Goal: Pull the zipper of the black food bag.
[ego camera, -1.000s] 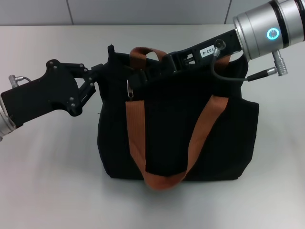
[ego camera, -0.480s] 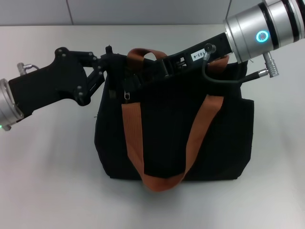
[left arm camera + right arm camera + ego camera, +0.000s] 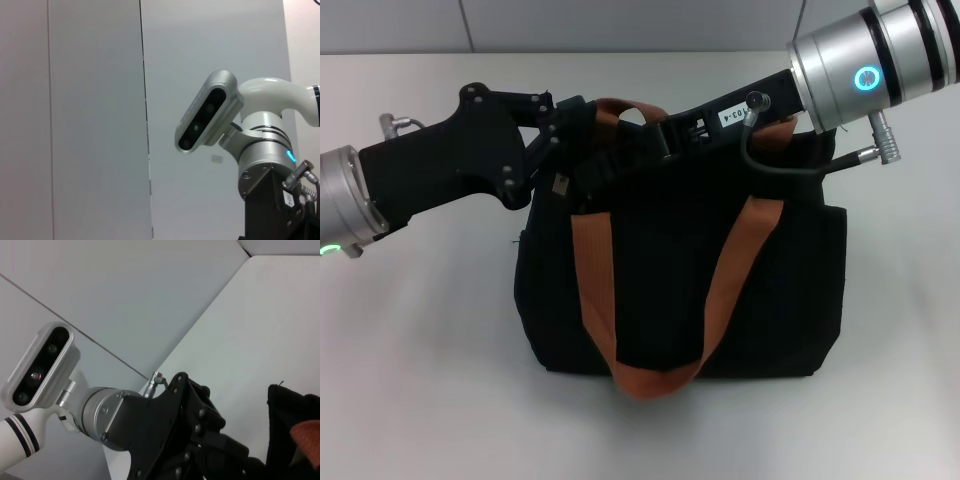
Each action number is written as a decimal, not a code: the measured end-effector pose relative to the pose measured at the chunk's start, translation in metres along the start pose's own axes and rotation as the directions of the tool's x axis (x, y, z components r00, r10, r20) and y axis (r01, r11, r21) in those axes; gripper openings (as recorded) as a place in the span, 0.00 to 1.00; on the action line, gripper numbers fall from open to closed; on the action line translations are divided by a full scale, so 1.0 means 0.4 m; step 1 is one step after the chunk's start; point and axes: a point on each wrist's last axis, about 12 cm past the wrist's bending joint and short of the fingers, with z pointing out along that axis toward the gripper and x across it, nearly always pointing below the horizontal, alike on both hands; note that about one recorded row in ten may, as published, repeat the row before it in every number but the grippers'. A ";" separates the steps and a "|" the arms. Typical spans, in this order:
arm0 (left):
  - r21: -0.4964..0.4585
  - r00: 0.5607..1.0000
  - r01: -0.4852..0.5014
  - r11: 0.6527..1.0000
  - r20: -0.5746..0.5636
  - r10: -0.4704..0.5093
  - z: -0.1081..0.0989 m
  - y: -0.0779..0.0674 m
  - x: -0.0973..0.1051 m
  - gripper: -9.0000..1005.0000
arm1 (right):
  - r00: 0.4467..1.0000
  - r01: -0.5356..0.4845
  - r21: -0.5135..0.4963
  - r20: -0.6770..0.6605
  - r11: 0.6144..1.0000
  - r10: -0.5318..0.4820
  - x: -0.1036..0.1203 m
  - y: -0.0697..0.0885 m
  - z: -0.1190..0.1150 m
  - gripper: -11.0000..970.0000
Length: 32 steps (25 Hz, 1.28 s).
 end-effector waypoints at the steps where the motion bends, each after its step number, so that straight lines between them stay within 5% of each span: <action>1: 0.004 1.000 0.001 1.000 0.000 -0.001 0.003 0.000 0.000 0.08 | 1.000 0.000 0.000 0.001 1.000 0.000 0.001 -0.001 0.002 0.32; 10: 0.017 1.000 0.011 1.000 0.006 -0.011 0.025 0.001 0.002 0.09 | 1.000 0.002 0.001 0.005 1.000 -0.002 0.004 -0.003 0.009 0.29; 17: -0.034 1.000 0.020 0.999 0.025 -0.019 -0.009 -0.002 0.006 0.10 | 1.000 0.008 0.005 0.021 1.000 -0.008 0.015 -0.009 -0.001 0.25; 32: -0.041 0.999 0.025 0.999 0.035 -0.024 -0.021 -0.008 0.008 0.11 | 0.999 0.050 0.028 0.020 0.998 -0.050 0.005 -0.005 -0.009 0.02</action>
